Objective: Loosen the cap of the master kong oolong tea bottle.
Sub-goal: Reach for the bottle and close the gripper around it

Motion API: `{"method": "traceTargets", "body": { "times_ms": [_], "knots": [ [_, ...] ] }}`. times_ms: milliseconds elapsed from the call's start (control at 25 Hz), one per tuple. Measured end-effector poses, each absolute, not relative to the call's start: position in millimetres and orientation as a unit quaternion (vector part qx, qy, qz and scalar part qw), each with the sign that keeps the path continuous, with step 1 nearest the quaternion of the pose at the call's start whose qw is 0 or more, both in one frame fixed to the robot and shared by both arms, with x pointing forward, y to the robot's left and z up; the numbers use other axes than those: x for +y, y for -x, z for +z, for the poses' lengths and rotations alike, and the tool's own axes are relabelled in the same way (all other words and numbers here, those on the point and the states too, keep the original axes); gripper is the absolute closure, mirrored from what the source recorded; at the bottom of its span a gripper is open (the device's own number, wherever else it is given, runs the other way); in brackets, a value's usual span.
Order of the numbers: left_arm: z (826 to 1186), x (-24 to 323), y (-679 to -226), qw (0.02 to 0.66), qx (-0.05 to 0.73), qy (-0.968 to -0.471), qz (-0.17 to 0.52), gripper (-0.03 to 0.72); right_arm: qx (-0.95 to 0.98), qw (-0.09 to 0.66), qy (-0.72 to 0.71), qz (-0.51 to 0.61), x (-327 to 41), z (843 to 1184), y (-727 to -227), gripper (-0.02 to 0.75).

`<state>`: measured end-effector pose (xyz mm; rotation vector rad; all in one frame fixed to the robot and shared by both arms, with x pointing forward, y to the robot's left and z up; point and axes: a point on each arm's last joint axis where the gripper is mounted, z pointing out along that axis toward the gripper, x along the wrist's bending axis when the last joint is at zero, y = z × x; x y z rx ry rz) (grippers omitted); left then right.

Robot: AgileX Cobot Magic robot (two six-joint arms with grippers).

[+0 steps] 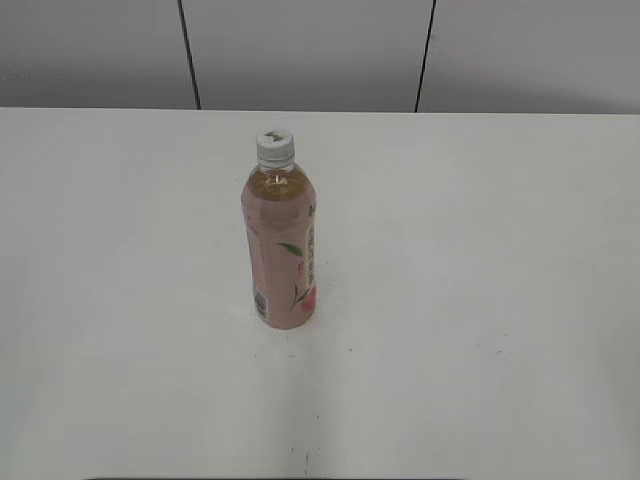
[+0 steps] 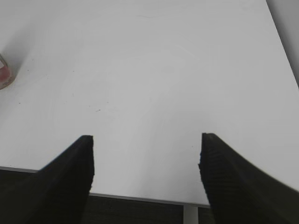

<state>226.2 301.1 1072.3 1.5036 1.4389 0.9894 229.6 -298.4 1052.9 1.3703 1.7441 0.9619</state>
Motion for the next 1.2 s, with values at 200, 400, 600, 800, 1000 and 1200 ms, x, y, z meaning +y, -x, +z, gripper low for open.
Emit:
{"method": "traceTargets", "body": {
  "times_ms": [200,400,600,800,1000,1200],
  "knots": [
    [1072.3,301.1,-226.2,0.406,0.571,-0.596,0.392,0.408,0.675,0.354,-0.53,0.372,-298.4,1052.9,-229.6,0.204],
    [1072.3,301.1,-226.2,0.406,0.571,-0.596,0.392,0.408,0.675,0.354,-0.53,0.372,-298.4,1052.9,-229.6,0.204],
    [1072.3,301.1,-226.2,0.406,0.571,-0.596,0.392,0.408,0.675,0.354,-0.53,0.372,-298.4,1052.9,-229.6,0.204],
    [1072.3,301.1,-226.2,0.406,0.571,-0.596,0.392,0.408,0.675,0.354,-0.53,0.372,-298.4,1052.9,-229.6,0.204],
    [1072.3,301.0,-226.2,0.407,0.57,-0.596,0.392,0.408,0.675,0.354,-0.53,0.372,-298.4,1052.9,-229.6,0.204],
    [1074.2,301.0,-226.3,0.412,0.567,-0.593,0.397,0.408,0.675,0.354,-0.53,0.372,-298.4,1052.9,-229.6,0.204]
  ]
}}
